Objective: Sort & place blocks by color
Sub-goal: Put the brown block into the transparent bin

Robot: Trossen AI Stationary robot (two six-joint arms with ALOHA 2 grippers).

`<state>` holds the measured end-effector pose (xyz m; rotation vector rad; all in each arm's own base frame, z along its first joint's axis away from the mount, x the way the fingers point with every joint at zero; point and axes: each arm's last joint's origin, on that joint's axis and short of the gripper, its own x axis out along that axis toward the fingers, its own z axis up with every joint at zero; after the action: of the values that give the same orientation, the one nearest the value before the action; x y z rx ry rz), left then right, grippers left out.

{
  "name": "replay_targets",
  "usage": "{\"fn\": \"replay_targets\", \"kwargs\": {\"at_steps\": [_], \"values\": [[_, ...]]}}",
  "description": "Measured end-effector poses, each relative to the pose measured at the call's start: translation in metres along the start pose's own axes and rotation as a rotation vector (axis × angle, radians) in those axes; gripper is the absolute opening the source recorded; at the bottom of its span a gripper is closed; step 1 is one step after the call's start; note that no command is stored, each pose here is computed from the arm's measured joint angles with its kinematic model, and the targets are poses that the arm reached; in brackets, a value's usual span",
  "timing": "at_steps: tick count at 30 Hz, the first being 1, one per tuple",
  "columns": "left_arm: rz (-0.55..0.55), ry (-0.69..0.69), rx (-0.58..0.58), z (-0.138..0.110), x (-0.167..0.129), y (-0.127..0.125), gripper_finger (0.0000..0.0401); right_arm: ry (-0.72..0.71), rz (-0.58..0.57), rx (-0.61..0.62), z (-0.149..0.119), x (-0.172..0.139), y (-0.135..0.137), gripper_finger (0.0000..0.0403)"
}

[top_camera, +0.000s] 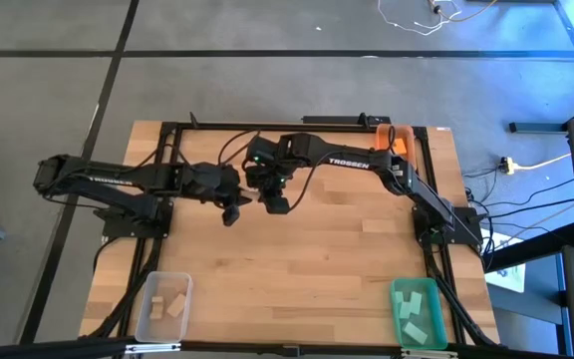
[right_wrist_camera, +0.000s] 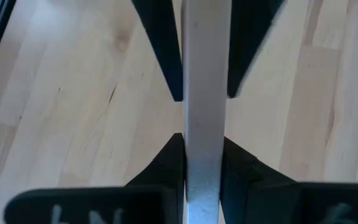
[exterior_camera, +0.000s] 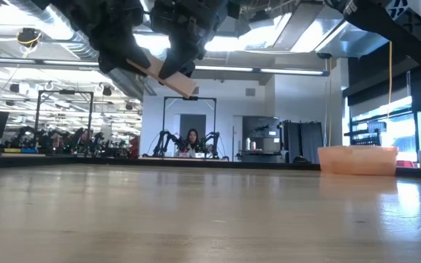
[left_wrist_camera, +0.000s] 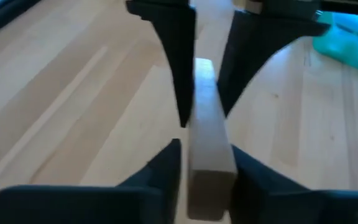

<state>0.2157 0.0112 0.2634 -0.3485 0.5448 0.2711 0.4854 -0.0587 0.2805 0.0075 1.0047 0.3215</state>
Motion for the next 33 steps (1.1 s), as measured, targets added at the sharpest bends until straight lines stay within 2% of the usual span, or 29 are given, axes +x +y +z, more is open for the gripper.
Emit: {"fn": "replay_targets", "kwargs": {"at_steps": [3,4,9,15,21,26,30,33], "values": [[-0.031,0.010,0.001,0.000,0.000,0.000,0.0049,0.002,0.007,0.001,0.000,0.000,0.000,0.0057],[-0.040,0.011,0.004,0.000,0.000,0.000,0.0044,0.002,0.011,0.002,0.000,0.000,0.000,0.0057],[-0.059,0.014,-0.006,0.001,0.000,-0.001,0.0044,0.008,0.013,0.010,-0.001,0.000,0.001,0.0058],[-0.060,0.026,-0.037,0.000,-0.004,0.000,0.0044,0.014,0.004,0.008,-0.001,0.000,0.001,0.0109],[-0.096,0.103,-0.080,-0.007,-0.019,0.002,0.0044,0.049,0.013,0.030,-0.006,-0.001,-0.001,0.0120],[-0.168,0.277,-0.115,-0.023,-0.040,0.005,0.0044,0.112,0.018,0.068,-0.014,-0.004,-0.007,0.0122],[-0.201,0.474,-0.218,-0.039,-0.056,0.010,0.0044,0.149,0.024,0.092,-0.020,-0.007,-0.010,0.0123],[-0.265,0.614,-0.289,-0.048,-0.066,0.010,0.0044,0.161,0.028,0.103,-0.022,-0.008,-0.012,0.0123]]}}
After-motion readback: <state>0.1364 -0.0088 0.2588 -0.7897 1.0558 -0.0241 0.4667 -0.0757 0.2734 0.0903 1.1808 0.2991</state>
